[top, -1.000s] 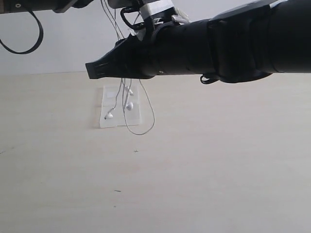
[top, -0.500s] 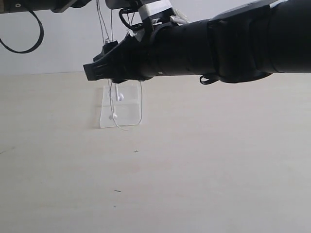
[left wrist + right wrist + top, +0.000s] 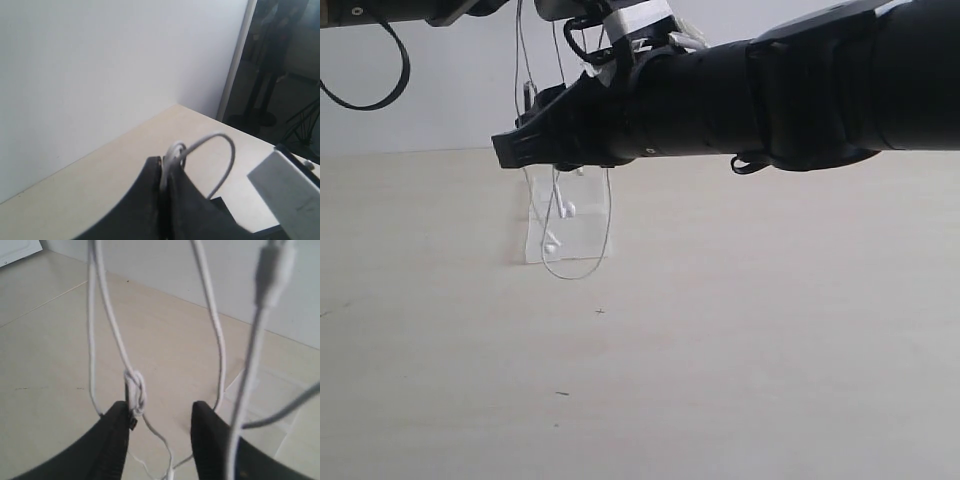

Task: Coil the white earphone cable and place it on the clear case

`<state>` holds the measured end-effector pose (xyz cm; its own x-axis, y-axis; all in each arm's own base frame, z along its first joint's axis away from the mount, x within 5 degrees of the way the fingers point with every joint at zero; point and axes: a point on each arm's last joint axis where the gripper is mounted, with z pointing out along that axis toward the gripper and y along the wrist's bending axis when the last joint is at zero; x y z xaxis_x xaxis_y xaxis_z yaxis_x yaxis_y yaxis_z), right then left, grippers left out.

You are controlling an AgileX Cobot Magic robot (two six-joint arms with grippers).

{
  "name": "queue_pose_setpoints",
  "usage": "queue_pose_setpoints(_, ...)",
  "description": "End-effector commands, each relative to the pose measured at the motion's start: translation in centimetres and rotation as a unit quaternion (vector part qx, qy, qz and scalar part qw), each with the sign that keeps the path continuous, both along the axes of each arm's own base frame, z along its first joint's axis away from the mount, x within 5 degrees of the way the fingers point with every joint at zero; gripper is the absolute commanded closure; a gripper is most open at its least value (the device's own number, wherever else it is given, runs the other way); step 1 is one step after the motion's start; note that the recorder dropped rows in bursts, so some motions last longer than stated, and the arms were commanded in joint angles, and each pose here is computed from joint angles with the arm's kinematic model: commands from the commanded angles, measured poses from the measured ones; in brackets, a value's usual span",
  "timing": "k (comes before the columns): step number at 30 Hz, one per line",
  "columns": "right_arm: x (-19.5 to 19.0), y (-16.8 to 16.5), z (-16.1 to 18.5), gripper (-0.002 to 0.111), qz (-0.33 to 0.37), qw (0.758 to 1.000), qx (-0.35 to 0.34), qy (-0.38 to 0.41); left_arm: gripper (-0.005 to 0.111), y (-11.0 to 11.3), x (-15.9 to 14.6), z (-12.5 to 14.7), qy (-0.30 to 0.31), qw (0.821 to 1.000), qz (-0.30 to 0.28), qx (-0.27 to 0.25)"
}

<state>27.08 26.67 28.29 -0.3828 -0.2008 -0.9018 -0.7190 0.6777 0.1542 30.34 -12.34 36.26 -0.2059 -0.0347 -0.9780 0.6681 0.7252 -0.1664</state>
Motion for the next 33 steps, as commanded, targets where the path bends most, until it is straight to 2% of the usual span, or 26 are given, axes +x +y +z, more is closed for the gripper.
queue_pose_setpoints(1,0.0,-0.1,0.4,0.058,0.004,1.0,-0.001,-0.009,0.107,0.0,0.0,0.2,0.001,1.0,0.001,-0.007)
queue_pose_setpoints(15,0.1,-0.1,0.4,0.051,0.004,1.0,-0.003,-0.011,0.107,1.0,0.6,0.0,-0.009,0.998,0.046,0.03)
queue_pose_setpoints(26,0.2,-0.1,0.4,0.05,-0.002,1.0,-0.005,-0.013,0.107,1.6,1.0,-0.3,-0.015,0.994,0.083,0.065)
queue_pose_setpoints(33,0.2,-0.1,0.4,0.05,-0.002,1.0,-0.005,-0.013,0.107,1.4,0.9,-0.2,-0.015,0.996,0.069,0.058)
